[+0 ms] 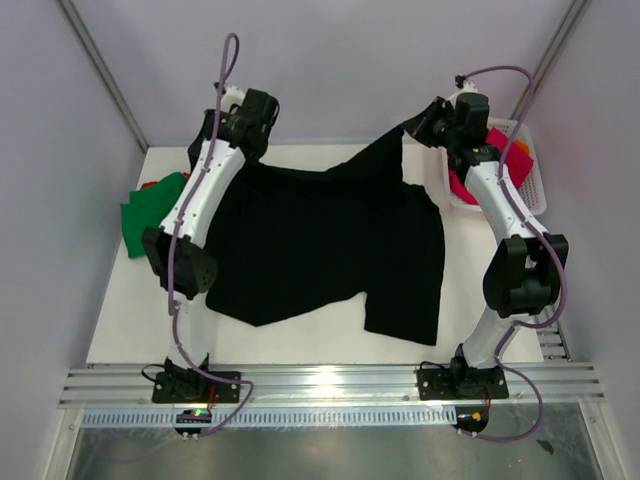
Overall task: Fold and stack the t-shirts
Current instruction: Flatten out the tshirt
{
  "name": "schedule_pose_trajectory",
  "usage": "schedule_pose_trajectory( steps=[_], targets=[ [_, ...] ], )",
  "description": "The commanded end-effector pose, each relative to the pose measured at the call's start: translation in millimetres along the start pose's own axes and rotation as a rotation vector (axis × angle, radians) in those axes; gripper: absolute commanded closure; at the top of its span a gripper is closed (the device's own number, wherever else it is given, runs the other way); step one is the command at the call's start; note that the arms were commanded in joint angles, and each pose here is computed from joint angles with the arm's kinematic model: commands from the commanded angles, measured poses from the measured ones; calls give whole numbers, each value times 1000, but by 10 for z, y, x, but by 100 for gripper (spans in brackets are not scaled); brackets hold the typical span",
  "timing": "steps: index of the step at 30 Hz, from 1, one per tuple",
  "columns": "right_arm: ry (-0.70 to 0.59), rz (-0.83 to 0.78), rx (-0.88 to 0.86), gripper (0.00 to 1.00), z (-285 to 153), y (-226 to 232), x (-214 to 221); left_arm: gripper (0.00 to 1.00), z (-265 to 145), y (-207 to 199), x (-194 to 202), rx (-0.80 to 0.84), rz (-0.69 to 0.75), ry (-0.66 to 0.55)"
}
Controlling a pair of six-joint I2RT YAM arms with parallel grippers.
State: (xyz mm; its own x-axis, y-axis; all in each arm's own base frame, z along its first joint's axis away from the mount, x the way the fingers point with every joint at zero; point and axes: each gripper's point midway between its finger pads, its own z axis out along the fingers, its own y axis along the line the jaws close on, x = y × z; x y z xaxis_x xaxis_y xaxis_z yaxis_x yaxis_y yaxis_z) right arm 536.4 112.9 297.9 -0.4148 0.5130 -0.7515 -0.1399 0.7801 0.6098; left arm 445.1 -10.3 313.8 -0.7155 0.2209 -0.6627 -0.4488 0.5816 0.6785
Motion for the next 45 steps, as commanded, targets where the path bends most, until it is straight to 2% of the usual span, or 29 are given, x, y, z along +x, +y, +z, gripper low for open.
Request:
schedule_pose_trajectory(
  steps=[1,7,15,20,23,24,26,29,30,34,39,40,42,43,45],
  targets=[
    [-72,-35,-24,97,-131,144,-200,100,-177,642,-221,-107,-108,-75],
    [-83,-40,-29,97,-163,181,-242,99,-257,894,-296,-133,-161,-104],
    [-80,-34,-31,97,-170,172,-212,100,-91,486,-144,-138,-36,-64],
    [-75,-58,-12,97,-171,118,-188,100,-229,655,-398,-102,-142,-117],
    [-67,-42,-11,97,-145,92,-156,98,-372,617,-569,-103,-172,-177],
    [-64,-35,-15,97,-115,85,-134,98,-423,587,-594,-125,-95,-185],
    [-61,-16,-24,97,-95,90,-111,98,-385,476,-594,-184,-60,-180],
    [-58,-10,-28,97,-91,89,-96,98,-273,182,-457,-166,59,-152],
    [-61,-17,-28,97,-100,93,-104,99,-234,58,-413,-150,38,-146],
    [-73,-45,-15,97,-155,93,-142,99,-198,-76,-365,-120,47,-133],
    [-78,-63,7,97,-196,66,-155,99,-95,-175,-256,-172,113,-104],
    [-78,-72,10,97,-203,57,-153,99,-65,-184,-201,-175,147,-89],
    [-89,-84,24,97,-232,41,-174,99,41,-260,-110,-156,127,-63],
    [-93,-87,29,97,-244,37,-183,99,69,-244,-12,-146,172,-33],
    [-112,-103,28,97,-280,60,-233,100,147,-242,47,-113,86,1]
  ],
)
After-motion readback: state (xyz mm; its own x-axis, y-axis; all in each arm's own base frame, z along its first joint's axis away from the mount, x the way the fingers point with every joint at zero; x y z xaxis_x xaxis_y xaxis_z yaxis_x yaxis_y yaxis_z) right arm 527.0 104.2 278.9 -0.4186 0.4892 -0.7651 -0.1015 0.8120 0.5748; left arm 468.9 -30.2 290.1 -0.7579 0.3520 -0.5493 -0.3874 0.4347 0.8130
